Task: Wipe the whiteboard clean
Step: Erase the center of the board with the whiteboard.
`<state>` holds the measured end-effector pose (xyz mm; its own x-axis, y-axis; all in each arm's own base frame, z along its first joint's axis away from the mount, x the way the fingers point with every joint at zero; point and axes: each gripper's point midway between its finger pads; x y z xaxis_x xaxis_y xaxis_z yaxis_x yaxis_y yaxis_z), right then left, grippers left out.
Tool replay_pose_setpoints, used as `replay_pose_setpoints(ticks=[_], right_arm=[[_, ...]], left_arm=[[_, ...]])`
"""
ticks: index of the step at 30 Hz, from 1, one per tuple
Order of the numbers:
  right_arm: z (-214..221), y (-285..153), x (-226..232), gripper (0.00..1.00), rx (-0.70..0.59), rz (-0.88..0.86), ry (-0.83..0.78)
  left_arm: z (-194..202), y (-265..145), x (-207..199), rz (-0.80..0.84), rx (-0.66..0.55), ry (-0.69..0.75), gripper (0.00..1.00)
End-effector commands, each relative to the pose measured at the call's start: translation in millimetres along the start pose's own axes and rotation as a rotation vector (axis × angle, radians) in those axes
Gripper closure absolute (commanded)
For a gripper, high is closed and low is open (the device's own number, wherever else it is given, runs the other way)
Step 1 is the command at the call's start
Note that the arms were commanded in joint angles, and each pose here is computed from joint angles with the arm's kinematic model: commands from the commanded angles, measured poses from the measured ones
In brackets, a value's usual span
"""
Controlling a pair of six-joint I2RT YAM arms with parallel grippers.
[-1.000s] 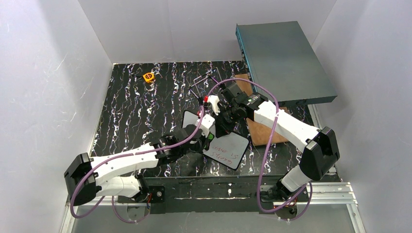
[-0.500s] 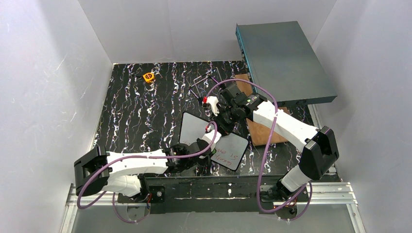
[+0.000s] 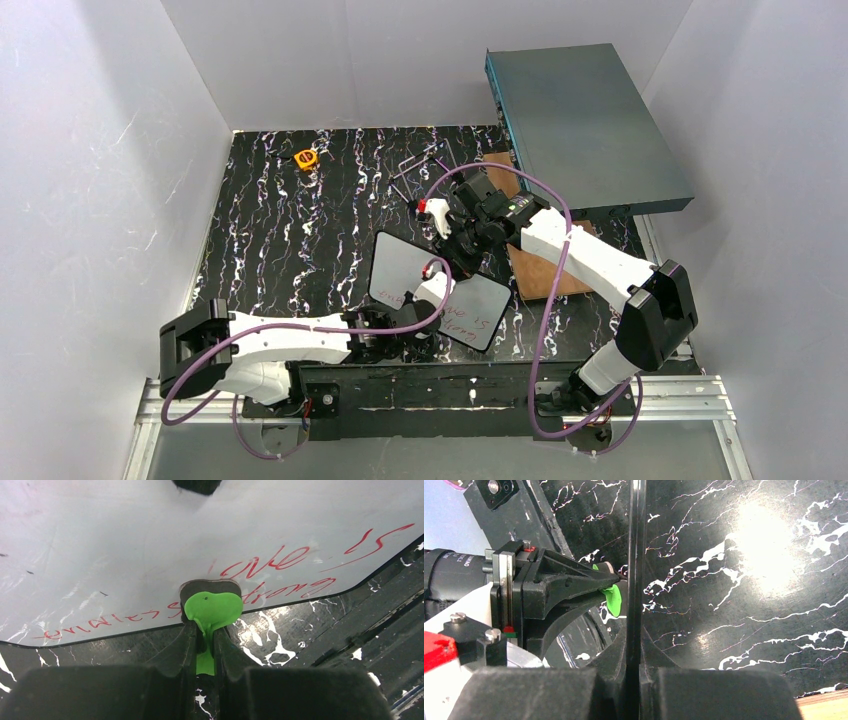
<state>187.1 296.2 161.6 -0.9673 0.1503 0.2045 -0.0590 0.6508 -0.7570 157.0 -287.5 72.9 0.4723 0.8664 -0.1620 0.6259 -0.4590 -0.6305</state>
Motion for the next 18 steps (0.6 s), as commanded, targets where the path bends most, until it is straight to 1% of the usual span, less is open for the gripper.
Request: replay_pose_setpoints(ticks=[1,11,16,18], right_arm=[[-26.4,-1.2,11.1,0.99,-0.098,-0.051,-0.089],[-26.3,-1.1,11.1,0.99,-0.096,-0.049,-0.089],[-26.7,-0.4,10.8,0.99,-0.097,-0.053,-0.086],[-26.2,-0.2,10.9,0.99,-0.096,-0.054,-0.085]], left_arm=[[6.9,0.4,19.2,-0.098,-0.027,-0.019,1.0],[-0.3,-2.8,15.9,-0.091,-0.054,-0.02,1.0],[-24.8,-7.6,8.1,-0.077,-0.118,-0.018,1.0],[-41.5,-10.7,2.0,-0.062,-0.168,-0.026,1.0]])
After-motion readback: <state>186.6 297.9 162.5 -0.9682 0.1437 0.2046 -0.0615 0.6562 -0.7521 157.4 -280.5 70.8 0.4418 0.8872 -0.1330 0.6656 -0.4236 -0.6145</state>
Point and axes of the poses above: each gripper's point midway between its finger pads, its own y axis out along the fingers, its own x axis along the line the jaws close on, z = x × y, and after that the axes turned 15 degrees about -y, right-handed
